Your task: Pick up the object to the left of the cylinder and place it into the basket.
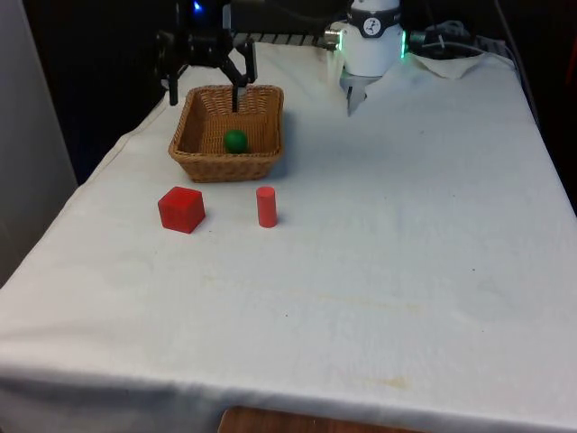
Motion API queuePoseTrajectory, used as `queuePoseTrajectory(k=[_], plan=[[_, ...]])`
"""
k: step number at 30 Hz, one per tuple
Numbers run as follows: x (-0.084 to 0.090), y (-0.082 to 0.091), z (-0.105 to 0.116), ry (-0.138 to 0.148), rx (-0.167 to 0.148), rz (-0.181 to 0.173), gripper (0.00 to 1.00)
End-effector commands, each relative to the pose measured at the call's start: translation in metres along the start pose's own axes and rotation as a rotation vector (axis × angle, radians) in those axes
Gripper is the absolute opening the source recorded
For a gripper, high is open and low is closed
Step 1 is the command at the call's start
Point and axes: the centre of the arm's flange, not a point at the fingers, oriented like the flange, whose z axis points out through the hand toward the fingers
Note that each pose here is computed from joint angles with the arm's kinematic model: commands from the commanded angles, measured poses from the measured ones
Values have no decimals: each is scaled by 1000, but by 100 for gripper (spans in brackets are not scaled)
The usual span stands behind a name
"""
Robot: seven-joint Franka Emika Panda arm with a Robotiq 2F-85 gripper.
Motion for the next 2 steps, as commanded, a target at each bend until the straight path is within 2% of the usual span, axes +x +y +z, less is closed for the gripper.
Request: queuePoseTrajectory(k=[1, 2], plan=[[7, -2, -2, 0, 0, 1, 100], [3, 0, -1, 2, 0, -1, 100]])
